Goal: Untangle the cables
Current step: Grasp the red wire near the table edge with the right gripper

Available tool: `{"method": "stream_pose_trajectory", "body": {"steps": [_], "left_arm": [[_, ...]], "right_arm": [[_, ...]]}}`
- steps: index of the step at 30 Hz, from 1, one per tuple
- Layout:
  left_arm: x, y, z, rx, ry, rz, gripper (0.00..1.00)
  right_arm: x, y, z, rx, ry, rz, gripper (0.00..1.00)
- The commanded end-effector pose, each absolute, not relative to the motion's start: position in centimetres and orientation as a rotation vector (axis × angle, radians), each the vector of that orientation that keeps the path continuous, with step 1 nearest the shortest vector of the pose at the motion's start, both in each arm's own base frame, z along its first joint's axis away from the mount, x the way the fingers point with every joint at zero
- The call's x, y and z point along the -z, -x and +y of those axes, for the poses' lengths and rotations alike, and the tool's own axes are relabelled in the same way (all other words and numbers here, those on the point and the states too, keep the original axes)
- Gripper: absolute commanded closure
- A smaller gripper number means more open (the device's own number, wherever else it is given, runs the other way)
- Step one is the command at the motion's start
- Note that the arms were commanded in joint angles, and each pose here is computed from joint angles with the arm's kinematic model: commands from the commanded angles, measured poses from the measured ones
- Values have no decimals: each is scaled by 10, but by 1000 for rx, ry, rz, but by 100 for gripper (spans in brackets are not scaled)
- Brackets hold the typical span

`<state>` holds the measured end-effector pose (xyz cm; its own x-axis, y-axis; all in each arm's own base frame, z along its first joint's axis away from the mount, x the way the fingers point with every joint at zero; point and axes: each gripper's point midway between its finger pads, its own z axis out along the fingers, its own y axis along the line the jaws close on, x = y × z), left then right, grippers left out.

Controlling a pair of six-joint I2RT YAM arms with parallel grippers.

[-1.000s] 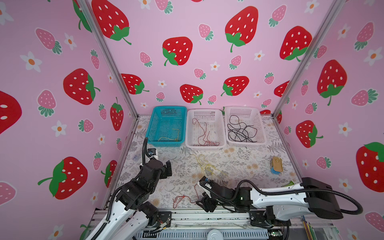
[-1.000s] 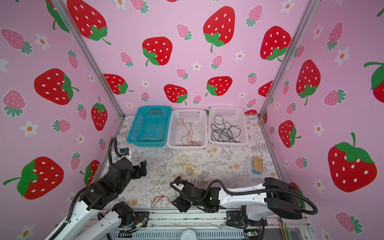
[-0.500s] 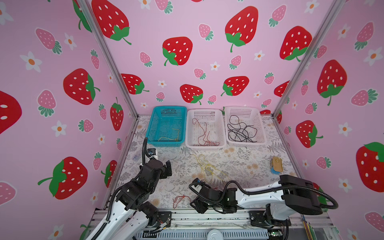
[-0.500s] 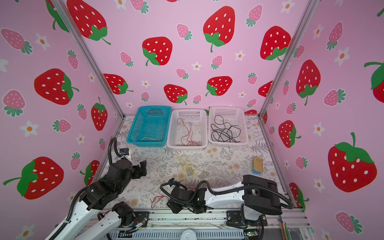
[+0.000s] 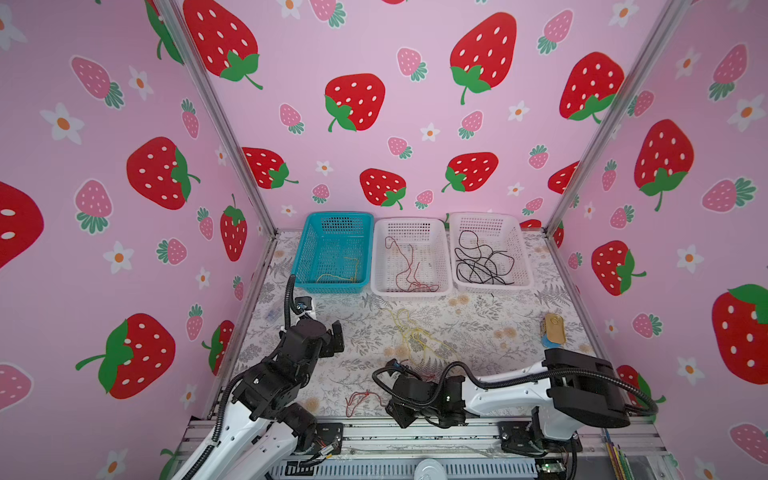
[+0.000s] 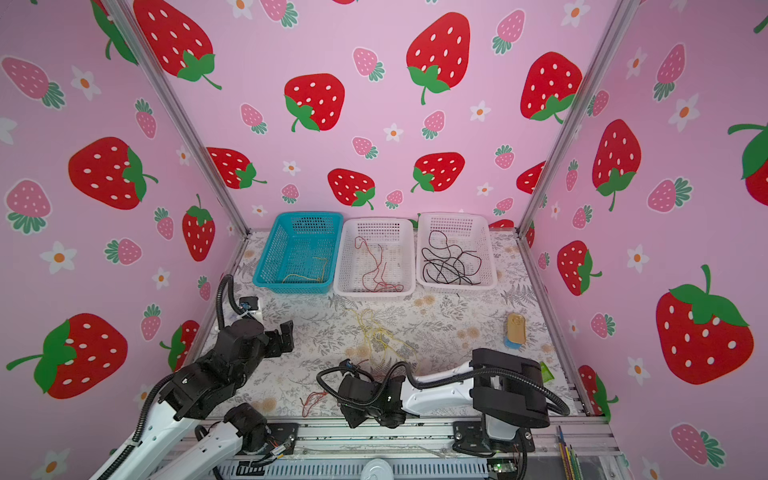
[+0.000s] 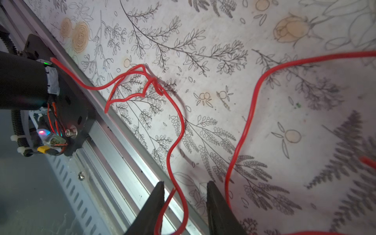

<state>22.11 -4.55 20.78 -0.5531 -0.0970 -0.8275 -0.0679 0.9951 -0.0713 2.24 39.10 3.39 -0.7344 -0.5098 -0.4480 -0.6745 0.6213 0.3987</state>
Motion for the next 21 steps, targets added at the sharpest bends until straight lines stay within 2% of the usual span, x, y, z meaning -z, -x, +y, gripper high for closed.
{"method": "stream_pose_trajectory", "body": {"steps": [1, 14, 21], "left_arm": [[-208, -223, -43, 32, 141, 2148, 1], [-208, -223, -43, 33, 137, 2150, 1], [-208, -223, -44, 35, 136, 2149, 1]], "right_arm": [[-40, -26, 394, -809, 923, 2559, 65], [-44, -33, 406, -844, 871, 2526, 77], [-46, -38, 402, -820, 855, 2518, 91]]}}
